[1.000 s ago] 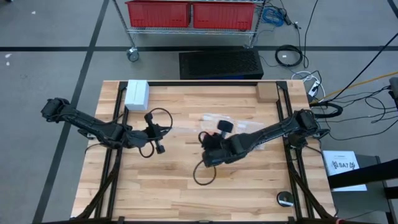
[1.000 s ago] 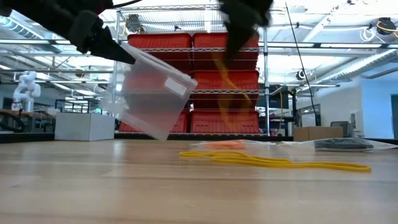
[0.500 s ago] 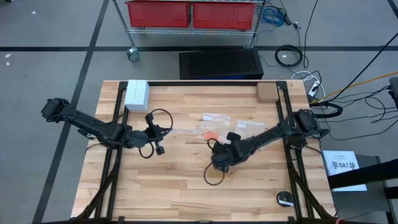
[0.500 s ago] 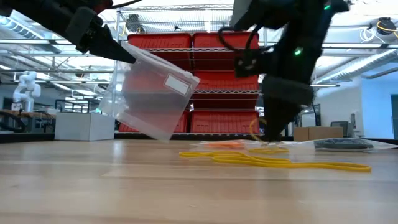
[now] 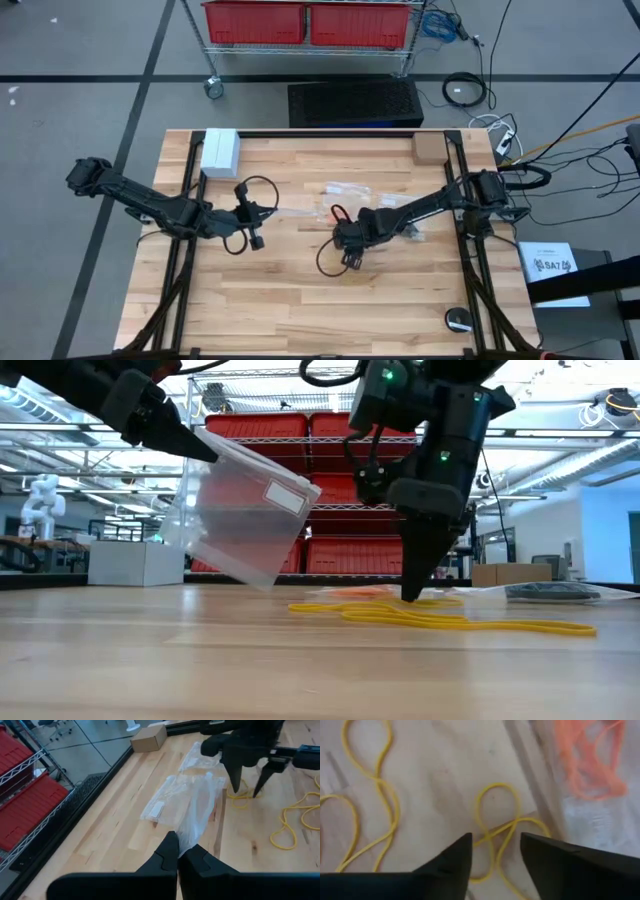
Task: Sort rubber bands
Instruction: Put the yellow rubber band into the transparent zip bag
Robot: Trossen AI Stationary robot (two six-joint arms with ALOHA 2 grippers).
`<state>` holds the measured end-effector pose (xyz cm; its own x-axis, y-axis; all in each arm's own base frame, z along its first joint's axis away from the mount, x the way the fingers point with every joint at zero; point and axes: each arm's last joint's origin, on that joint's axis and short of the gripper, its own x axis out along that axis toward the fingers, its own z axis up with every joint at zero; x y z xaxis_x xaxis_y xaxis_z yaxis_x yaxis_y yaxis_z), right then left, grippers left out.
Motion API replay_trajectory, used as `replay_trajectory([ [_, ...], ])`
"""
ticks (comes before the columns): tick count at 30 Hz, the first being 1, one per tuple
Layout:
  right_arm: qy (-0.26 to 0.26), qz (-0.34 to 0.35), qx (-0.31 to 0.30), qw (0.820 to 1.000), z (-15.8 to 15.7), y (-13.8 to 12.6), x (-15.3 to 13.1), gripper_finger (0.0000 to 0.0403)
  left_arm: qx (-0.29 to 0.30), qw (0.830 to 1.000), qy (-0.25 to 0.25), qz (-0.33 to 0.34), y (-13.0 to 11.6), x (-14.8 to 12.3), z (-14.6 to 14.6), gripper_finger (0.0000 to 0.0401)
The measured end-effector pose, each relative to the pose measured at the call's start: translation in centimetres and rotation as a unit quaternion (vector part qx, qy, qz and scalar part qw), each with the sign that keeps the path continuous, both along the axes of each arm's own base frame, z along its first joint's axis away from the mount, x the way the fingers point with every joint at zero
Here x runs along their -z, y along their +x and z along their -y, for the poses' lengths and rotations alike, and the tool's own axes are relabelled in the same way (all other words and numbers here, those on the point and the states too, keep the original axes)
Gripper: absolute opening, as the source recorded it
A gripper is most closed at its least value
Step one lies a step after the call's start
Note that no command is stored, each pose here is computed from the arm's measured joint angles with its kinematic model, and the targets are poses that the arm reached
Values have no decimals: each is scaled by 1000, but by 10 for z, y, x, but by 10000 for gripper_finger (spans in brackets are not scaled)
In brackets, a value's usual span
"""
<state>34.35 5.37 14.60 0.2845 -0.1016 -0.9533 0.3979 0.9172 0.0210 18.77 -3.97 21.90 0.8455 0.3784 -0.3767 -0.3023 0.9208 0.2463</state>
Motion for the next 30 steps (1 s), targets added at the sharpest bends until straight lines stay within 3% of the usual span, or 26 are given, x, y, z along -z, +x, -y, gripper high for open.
replay_trajectory([
  [9, 7, -17, 37, 999, -1, -4, 2, 237, 0, 1000, 0, 0, 0, 0, 0, 0],
  [19, 0, -29, 45, 999, -1, 0, 16, 240, 1, 1000, 1, 0, 0, 0, 0, 0],
  [24, -2, -33, 34, 999, -1, 0, 18, 197, 1, 1000, 1, 0, 0, 0, 0, 0],
  [30, -12, -36, 16, 999, 0, 0, 19, 60, 5, 1000, -1, -1, 0, 0, 0, 0],
])
